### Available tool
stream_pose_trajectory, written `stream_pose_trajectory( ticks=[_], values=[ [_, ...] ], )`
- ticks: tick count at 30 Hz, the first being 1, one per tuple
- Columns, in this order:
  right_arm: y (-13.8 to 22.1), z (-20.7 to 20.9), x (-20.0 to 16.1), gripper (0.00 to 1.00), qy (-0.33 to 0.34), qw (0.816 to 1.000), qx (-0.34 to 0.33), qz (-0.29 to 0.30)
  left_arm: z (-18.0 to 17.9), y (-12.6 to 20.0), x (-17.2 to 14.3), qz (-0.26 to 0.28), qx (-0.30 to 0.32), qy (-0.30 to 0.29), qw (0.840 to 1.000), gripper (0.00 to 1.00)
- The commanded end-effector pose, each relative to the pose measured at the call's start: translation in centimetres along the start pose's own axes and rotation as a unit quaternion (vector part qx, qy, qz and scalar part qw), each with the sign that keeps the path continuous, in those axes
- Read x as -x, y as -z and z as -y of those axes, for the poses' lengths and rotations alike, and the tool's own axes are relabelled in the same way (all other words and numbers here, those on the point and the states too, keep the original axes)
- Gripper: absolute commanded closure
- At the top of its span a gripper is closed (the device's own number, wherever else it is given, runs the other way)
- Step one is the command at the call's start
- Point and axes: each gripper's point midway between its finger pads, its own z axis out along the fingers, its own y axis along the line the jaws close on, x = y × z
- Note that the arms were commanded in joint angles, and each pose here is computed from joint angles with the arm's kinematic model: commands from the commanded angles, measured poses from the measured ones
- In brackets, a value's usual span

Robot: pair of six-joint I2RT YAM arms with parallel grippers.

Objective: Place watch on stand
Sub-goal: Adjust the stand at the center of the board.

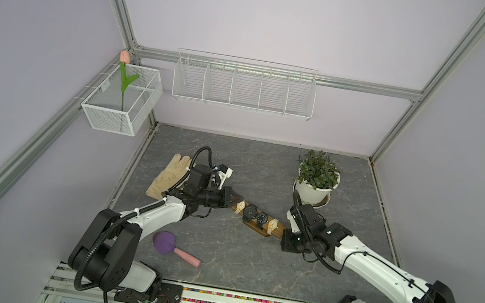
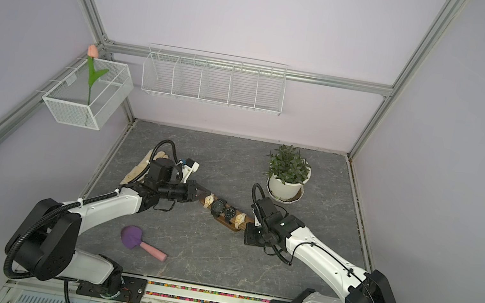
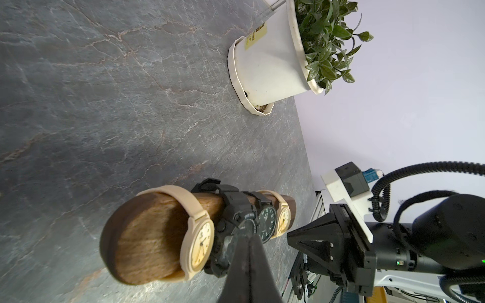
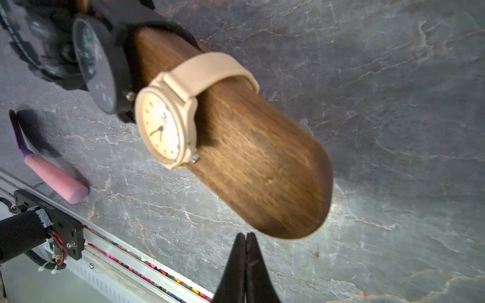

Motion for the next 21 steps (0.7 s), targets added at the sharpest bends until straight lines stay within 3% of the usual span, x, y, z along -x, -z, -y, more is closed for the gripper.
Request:
stream_pose_trajectory(
  ticks=[1, 21],
  values=[
    [-0.3, 0.6, -0.1, 0.93, -0.003, 1.000, -0.021, 0.000, 0.0, -0.5, -0.1, -0.004, -0.012, 0.000, 1.000, 1.00],
    [0.9, 3.5, 2.6, 0.93, -0.003, 0.998, -0.064, 0.025, -3.1, -1.3, -1.7, -0.027, 0.033, 0.016, 0.999, 1.00]
  ],
)
